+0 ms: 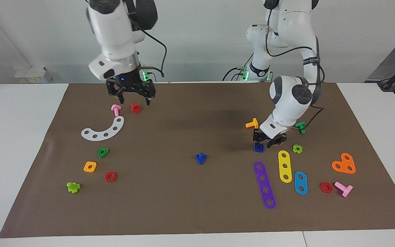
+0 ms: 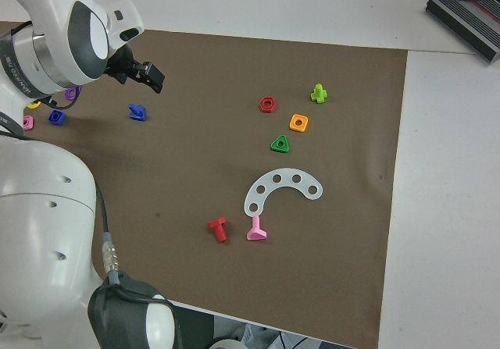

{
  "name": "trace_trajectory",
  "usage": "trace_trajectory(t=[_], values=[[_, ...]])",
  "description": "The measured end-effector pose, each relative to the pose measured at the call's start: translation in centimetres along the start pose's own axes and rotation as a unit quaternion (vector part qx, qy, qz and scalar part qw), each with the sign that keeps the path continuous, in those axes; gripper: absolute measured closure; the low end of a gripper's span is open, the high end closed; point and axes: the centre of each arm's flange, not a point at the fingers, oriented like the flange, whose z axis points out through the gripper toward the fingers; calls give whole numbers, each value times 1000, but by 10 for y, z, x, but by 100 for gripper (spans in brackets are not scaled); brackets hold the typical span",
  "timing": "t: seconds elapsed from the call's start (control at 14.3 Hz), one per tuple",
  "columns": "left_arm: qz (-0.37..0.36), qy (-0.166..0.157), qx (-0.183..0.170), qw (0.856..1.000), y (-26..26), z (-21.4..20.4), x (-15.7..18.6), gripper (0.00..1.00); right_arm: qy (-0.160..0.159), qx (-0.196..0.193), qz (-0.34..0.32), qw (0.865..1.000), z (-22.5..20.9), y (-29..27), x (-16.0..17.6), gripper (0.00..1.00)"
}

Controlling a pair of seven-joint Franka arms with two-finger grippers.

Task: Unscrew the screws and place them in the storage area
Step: 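Grasp the blue triangle with the right gripper while the left gripper retracts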

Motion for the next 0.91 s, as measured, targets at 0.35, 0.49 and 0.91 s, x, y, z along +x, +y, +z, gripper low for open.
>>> trace_trajectory(t=[0.35, 0.49, 0.91], values=[[-75, 33, 8, 997, -94, -84, 2, 0, 14, 13, -34, 999, 101, -74, -7, 0], [-91, 14, 18, 996, -132, -110, -12, 0, 18, 17, -57, 998, 138, -95, -14, 0], [-81, -39, 56, 994, -142, -192, -15, 0, 44, 29, -91, 994, 196, -109, -12, 16]])
